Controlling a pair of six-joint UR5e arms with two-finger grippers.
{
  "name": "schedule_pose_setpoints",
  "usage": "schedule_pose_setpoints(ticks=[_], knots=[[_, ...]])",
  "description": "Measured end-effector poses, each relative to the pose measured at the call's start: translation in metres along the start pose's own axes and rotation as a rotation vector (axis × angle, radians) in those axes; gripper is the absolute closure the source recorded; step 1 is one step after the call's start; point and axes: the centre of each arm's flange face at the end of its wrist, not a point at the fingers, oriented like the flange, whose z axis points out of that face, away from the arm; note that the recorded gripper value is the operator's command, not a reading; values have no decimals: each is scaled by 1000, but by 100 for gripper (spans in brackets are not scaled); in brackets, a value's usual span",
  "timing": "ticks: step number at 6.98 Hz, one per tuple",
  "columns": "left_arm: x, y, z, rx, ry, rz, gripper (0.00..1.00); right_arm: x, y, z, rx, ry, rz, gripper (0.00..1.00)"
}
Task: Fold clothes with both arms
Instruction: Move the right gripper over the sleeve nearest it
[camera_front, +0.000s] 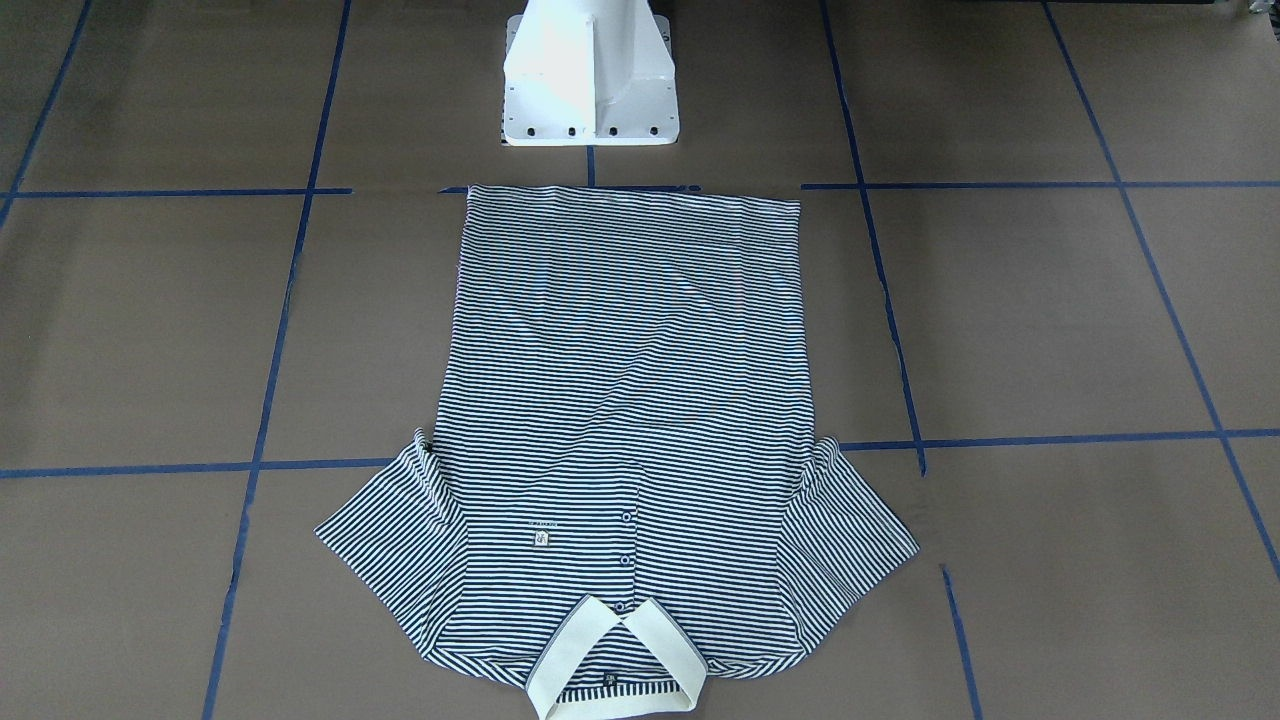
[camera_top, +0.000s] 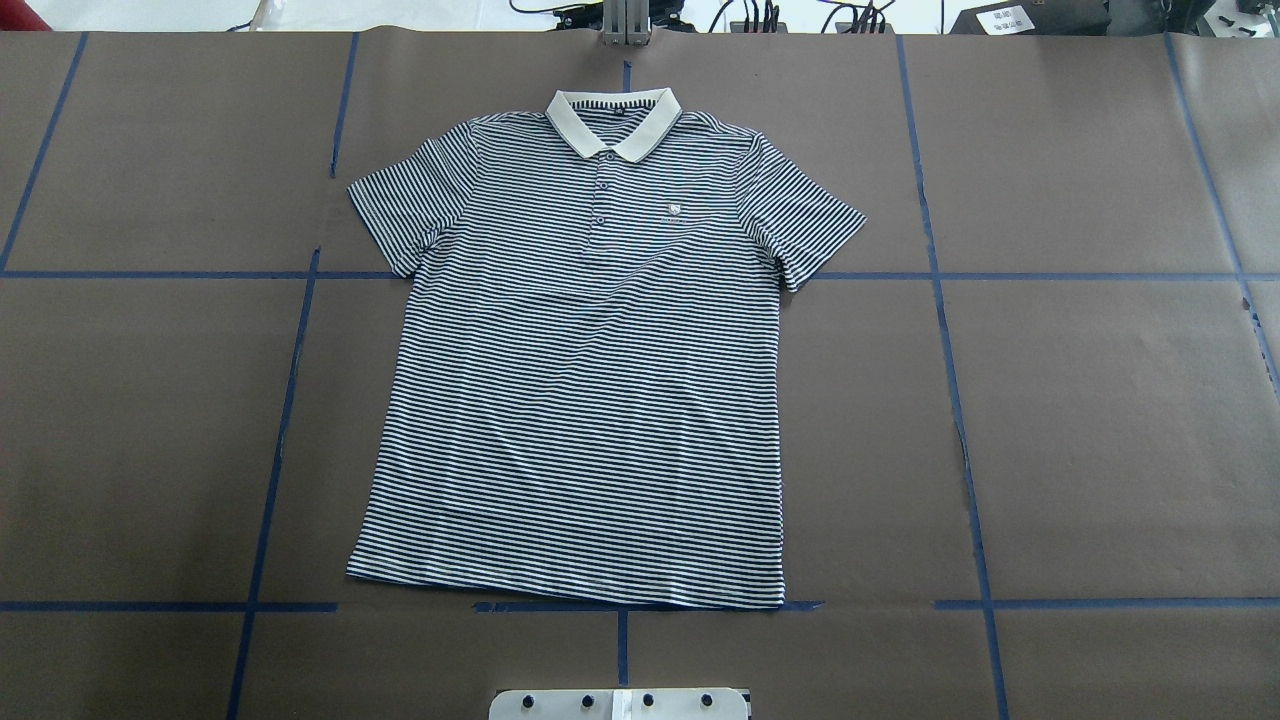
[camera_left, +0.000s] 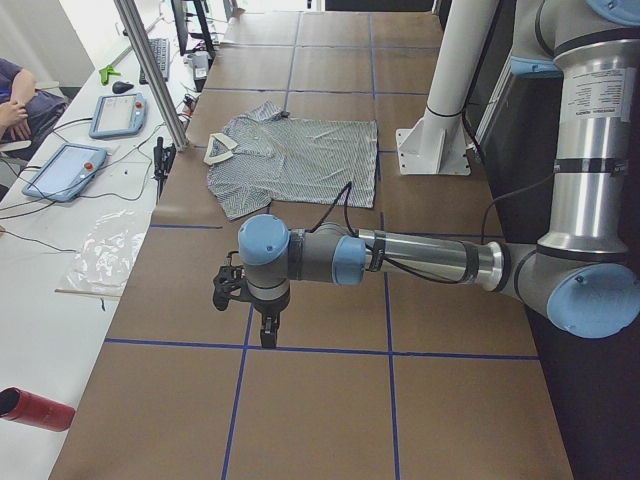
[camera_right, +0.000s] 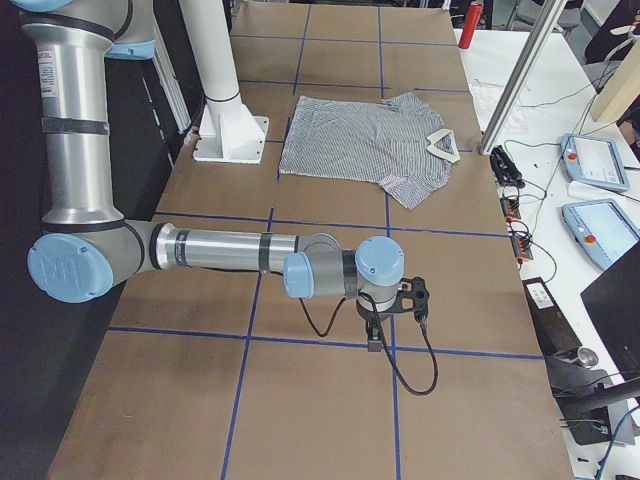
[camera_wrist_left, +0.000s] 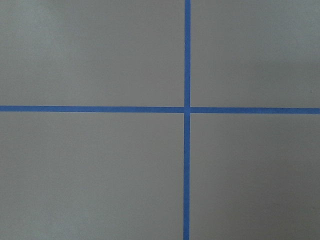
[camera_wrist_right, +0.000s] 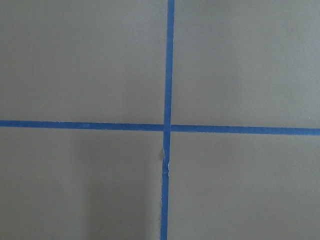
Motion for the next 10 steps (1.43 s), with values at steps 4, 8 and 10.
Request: schedule_pose_setpoints(ticks=[4, 8, 10], knots=[[11, -2, -10, 40, 5, 40, 0, -13, -10, -1, 4, 10, 4, 0], [69, -25, -29, 177, 31, 196, 0, -156, -89, 35, -53, -77, -75, 0], [112, -45, -19, 171, 54, 204, 0, -278, -147, 46, -9, -38, -55, 0]])
